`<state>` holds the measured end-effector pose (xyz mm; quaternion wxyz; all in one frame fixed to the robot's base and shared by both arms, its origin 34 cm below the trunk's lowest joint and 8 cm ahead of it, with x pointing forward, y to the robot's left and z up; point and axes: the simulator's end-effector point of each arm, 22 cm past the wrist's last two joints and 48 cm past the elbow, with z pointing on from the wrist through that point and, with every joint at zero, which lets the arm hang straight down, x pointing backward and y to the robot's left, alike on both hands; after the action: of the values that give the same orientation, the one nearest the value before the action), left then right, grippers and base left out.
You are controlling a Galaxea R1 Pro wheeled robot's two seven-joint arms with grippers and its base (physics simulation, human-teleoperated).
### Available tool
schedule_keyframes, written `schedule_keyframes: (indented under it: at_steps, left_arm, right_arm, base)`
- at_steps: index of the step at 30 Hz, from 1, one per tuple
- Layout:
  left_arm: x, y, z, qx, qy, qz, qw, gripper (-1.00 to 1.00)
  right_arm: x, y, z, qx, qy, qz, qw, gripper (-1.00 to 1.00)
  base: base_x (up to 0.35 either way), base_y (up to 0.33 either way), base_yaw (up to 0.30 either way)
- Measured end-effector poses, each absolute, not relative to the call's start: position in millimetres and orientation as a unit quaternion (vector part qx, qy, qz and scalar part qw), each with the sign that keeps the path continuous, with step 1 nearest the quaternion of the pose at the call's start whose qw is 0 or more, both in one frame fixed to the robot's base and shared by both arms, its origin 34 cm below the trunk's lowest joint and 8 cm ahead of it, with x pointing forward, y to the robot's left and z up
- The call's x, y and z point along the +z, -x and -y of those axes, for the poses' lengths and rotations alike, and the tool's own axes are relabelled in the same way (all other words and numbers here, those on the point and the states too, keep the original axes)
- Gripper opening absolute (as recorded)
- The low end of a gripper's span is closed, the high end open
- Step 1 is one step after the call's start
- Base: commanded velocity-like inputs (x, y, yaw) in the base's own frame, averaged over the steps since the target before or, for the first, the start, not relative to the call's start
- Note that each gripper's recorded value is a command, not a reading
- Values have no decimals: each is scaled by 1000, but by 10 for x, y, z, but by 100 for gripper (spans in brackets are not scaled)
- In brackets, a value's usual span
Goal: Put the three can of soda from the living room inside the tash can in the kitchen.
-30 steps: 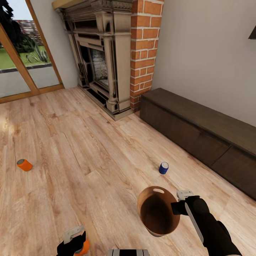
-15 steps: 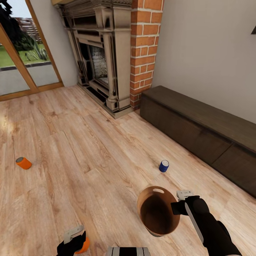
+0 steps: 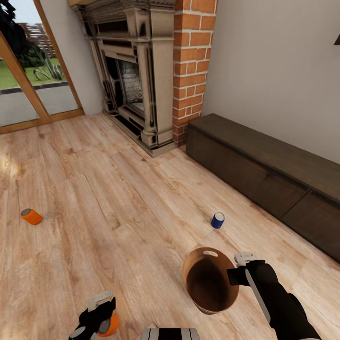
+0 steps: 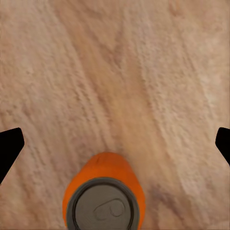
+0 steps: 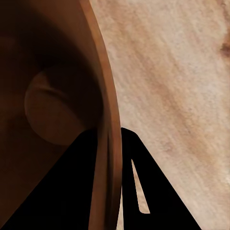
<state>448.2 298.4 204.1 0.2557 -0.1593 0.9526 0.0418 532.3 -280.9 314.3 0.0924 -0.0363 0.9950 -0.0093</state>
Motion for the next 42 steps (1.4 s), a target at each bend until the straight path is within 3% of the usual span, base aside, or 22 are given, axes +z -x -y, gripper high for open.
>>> schedule_keyframes:
  at_steps: [42]
  left_arm:
    - [1889, -4351, -3175, 57, 155, -958, 233, 100]
  right_arm:
    - [2971, -5219, 2811, -9, 37, -997, 72, -100]
  base:
    - [0, 0, 0]
